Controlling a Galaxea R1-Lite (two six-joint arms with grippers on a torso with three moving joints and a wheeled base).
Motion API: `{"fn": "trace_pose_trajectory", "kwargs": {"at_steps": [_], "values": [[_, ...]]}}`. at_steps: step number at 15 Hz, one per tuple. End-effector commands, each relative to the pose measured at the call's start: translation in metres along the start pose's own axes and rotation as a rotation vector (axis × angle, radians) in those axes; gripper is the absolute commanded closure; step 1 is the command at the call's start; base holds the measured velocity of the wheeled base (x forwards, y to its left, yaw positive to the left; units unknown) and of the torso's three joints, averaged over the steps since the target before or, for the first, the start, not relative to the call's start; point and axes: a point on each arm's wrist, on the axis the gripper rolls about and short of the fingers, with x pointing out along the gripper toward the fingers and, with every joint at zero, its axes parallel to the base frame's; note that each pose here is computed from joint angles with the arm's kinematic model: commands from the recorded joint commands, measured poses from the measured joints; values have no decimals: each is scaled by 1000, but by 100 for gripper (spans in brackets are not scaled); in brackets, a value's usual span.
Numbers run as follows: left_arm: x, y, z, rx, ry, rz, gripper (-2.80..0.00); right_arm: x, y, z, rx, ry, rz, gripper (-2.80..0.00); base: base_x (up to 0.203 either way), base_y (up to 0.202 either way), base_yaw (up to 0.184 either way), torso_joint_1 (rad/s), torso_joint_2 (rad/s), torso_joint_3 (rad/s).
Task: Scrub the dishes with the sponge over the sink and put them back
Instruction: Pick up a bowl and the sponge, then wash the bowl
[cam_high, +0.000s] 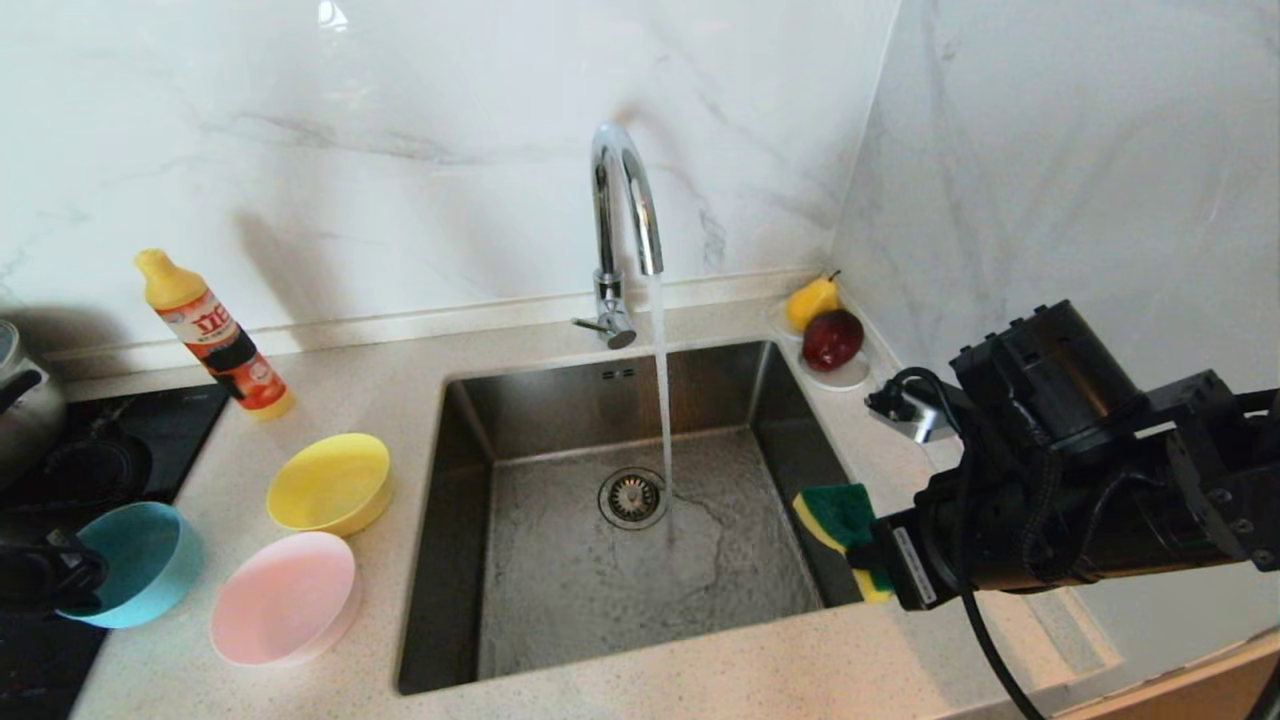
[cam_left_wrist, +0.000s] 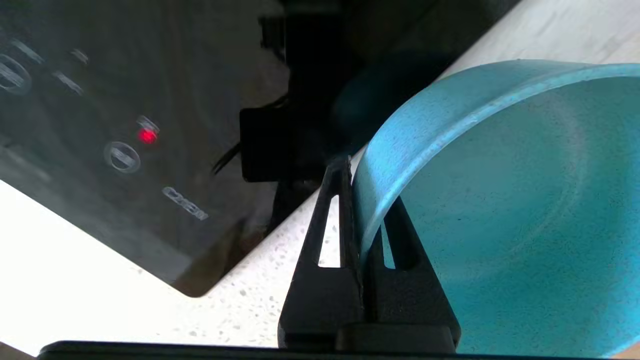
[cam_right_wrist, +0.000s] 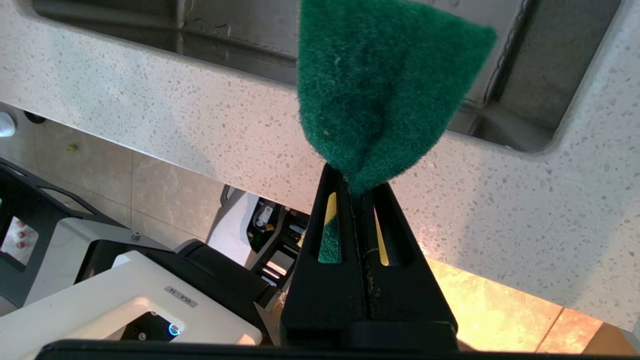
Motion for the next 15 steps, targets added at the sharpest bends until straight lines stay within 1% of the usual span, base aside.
{"fn": "trace_pose_trajectory", "kwargs": {"at_steps": [1, 3, 5, 7, 9, 10, 12, 15], "values": [[-17, -2, 5, -3, -54, -20, 0, -1, 0, 0, 2, -1, 0, 0, 0, 0, 0, 0, 0, 0], [-40, -7, 7, -9, -109, -60, 0, 0, 0, 0, 2, 1, 1, 0, 0, 0, 0, 0, 0, 0], [-71, -14, 8, -10, -154, -144, 0, 0, 0, 0, 3, 1, 0, 0, 0, 0, 0, 0, 0, 0], [-111, -23, 9, 6, -198, -221, 0, -1, -1, 0, 5, -1, -1, 0, 0, 0, 0, 0, 0, 0], [-154, -34, 7, 33, -223, -286, 0, -4, -1, 0, 5, -8, 1, 0, 0, 0, 0, 0, 0, 0], [-173, -44, 4, 63, -222, -324, 0, -5, -1, 0, 4, -13, 2, 0, 0, 0, 0, 0, 0, 0], [-197, -68, -6, 143, -193, -392, 0, -8, -1, 0, 4, -19, 3, 0, 0, 0, 0, 0, 0, 0], [-210, -104, -23, 275, -127, -474, 0, -13, 0, 1, 2, -37, 7, 0, 0, 0, 0, 0, 0, 0]]}}
